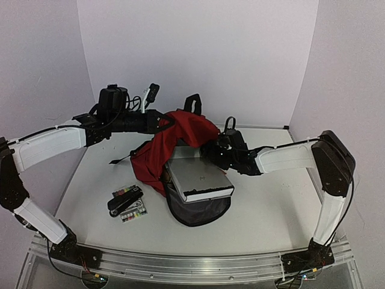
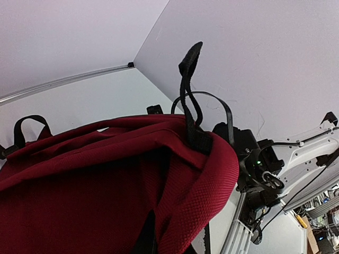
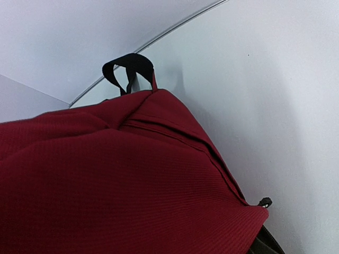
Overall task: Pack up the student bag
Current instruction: Place the book in the student bag.
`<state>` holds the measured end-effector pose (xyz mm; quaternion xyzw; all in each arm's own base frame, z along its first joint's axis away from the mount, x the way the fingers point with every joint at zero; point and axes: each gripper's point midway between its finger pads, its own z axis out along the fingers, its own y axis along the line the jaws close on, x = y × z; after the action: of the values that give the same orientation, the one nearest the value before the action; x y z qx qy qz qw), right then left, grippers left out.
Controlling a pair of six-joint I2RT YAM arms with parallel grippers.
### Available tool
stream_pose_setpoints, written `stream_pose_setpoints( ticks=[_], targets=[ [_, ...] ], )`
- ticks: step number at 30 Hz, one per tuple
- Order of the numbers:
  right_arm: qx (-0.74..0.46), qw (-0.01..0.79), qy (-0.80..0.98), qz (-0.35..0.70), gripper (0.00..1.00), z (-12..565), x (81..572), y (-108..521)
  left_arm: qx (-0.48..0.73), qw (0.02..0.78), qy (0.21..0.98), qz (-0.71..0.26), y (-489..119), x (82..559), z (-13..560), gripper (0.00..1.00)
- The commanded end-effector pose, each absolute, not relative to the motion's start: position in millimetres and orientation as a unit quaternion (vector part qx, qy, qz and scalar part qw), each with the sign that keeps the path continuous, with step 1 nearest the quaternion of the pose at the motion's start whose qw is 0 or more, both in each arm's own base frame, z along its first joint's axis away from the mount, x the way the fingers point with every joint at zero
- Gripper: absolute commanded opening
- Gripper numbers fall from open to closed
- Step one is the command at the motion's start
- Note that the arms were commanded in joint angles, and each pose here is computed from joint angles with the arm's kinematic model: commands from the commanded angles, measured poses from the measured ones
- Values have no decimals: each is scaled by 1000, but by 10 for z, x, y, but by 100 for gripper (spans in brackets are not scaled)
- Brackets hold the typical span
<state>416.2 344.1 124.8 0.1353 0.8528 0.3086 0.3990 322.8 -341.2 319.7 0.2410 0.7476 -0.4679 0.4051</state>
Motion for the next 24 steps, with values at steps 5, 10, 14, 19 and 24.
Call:
stream_pose_setpoints(
  ticks=[5,10,14,19,24],
  targets=[
    [94,424,852,292,78,1734,3942,3231,184,460,722,-484,-3275,3314,3369,0],
    [73,412,861,289,88,1797,3693,3069,160,457,734,-477,-3252,3384,3222,0],
    [81,400,877,255,90,1742,3529,2829,151,456,737,-476,-3251,3419,3176,0],
    [116,391,880,245,91,1794,3260,2492,152,460,734,-477,-3254,3424,3209,0],
    [148,325,886,296,89,1677,2844,2381,168,468,719,-485,-3263,3367,3358,0]
  ],
)
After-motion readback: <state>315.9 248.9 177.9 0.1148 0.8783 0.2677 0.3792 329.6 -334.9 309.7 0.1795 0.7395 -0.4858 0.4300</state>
